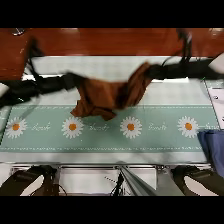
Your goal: Fold the shirts.
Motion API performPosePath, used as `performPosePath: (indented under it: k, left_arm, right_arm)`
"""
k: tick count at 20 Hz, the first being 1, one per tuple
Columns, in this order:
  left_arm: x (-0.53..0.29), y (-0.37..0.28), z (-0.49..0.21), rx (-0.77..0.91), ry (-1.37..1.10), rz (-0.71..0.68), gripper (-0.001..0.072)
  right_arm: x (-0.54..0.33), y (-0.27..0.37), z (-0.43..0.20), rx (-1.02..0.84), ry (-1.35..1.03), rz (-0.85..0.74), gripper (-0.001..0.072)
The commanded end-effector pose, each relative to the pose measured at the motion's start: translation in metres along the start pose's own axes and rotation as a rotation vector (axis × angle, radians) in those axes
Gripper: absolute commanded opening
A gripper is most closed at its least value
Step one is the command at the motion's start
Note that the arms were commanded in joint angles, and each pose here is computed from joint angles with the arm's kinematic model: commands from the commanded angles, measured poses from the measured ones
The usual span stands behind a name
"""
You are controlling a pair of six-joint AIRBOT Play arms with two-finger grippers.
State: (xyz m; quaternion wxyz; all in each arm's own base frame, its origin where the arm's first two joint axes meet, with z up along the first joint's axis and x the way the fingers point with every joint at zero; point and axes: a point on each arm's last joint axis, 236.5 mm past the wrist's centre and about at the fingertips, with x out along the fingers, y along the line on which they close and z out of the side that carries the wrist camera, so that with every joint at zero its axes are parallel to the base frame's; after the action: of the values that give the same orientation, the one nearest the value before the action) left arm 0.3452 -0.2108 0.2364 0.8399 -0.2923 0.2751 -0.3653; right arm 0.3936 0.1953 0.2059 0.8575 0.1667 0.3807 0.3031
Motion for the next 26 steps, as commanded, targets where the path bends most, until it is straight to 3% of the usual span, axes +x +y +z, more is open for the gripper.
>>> performPosePath:
  k: [1, 6, 10, 14, 17, 20, 26]
  left_arm:
    - [-0.102, -0.113, 0.125, 0.289, -0.344, -0.051, 0.0018]
    - [-0.221, -0.246, 0.155, 0.617, -0.648, -0.04, 0.0018]
    - [-0.289, -0.293, 0.136, 0.857, -0.826, 0.195, 0.0018]
    - [-0.321, -0.304, 0.11, 0.971, -0.881, 0.371, 0.0019]
    - [-0.299, -0.28, 0.097, 0.893, -0.742, 0.37, 0.0018]
    - [-0.258, -0.213, 0.094, 0.738, -0.556, 0.379, 0.0018]
    - [-0.146, 0.01, 0.06, 0.255, -0.145, 0.394, 0.0019]
  right_arm:
    - [-0.142, 0.095, 0.094, -0.288, -0.257, -0.048, 0.0029]
    - [-0.289, 0.187, 0.073, -0.5, -0.514, -0.046, 0.0029]
    - [-0.352, 0.194, 0.031, -0.536, -0.627, -0.144, 0.0029]
    - [-0.353, 0.181, -0.007, -0.504, -0.534, -0.185, 0.0029]
    - [-0.33, 0.165, -0.021, -0.453, -0.419, -0.183, 0.0029]
    - [-0.279, 0.143, -0.031, -0.371, -0.272, -0.138, 0.003]
    - [-0.118, 0.017, -0.041, -0.185, 0.018, -0.214, 0.0028]
